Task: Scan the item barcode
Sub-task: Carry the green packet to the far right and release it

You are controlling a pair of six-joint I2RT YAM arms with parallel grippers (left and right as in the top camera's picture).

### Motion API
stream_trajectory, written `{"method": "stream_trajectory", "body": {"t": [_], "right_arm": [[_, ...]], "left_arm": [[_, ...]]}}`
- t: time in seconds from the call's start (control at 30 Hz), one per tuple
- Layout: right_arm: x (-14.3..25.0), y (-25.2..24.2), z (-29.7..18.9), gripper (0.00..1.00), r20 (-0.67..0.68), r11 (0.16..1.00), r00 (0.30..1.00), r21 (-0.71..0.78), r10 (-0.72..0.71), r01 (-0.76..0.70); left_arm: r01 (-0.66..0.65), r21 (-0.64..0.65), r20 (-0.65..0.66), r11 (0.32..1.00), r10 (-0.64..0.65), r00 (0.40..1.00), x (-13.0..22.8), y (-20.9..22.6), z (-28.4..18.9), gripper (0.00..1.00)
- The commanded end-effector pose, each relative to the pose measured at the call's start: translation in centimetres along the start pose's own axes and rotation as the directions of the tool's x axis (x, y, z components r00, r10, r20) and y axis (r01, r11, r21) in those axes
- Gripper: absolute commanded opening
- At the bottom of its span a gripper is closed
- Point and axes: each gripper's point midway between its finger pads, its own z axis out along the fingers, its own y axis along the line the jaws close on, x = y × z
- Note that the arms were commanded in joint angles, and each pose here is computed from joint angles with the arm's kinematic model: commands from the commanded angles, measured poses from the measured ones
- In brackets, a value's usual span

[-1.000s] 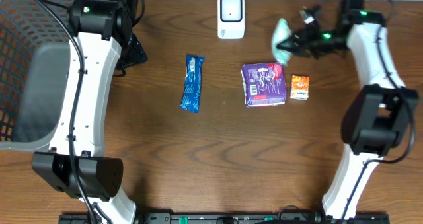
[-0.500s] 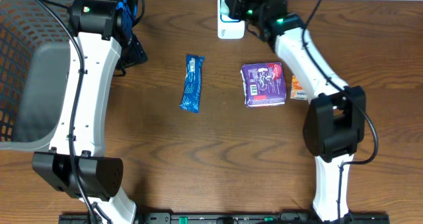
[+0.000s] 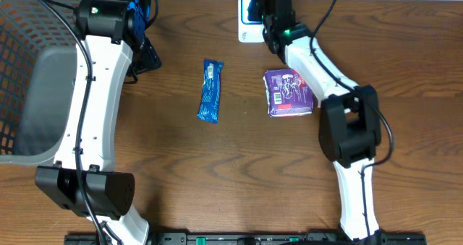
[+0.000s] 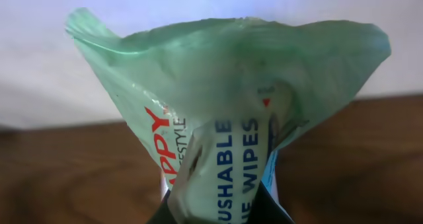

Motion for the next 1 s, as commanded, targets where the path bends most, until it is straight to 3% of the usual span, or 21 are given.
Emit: {"method": "stream_trajectory", "body": {"t": [0.0, 0.17, 0.37, 0.5, 0.6, 0.8, 0.97], "right_arm": [[-1.5, 0.3, -0.4, 0.01, 0.033, 1.0, 0.999, -0.012, -0.009, 0.009], [-2.9, 0.6, -1.1, 0.01, 0.046, 1.0, 0.999, -0.023, -0.005, 0.006], [-8.5, -3.5, -5.2, 0.01, 0.08, 0.999, 0.996, 0.044, 0.029, -0.032], [-11.1, -11.3, -8.9, 0.01, 0.053, 0.976, 0.996, 0.204, 0.069, -0.079], [-11.0, -18.6, -11.9, 0.01, -0.005, 0.926, 0.993, 0.361, 0.12, -0.11], [-6.6, -31.6, -17.2, 0.01, -0.147, 0.785, 0.946, 0.602, 0.288, -0.145], [-3.4, -40.9, -22.1, 0.01, -0.155, 0.598, 0.905, 0.791, 0.396, -0.126]], "left_arm": [[-0.008, -0.01, -0.008, 1.0, 0.008, 1.0, 0.1, 0.1, 0.3, 0.98], [-0.008, -0.01, -0.008, 1.0, 0.008, 1.0, 0.1, 0.1, 0.3, 0.98], [-0.008, -0.009, -0.008, 1.0, 0.008, 1.0, 0.1, 0.1, 0.3, 0.98], [-0.008, -0.009, -0.008, 1.0, 0.008, 1.0, 0.1, 0.1, 0.3, 0.98], [-0.008, -0.01, -0.008, 1.0, 0.008, 1.0, 0.1, 0.1, 0.3, 0.98], [-0.008, -0.009, -0.008, 1.0, 0.008, 1.0, 0.1, 0.1, 0.3, 0.98], [-0.008, -0.01, -0.008, 1.0, 0.008, 1.0, 0.1, 0.1, 0.3, 0.98]]}}
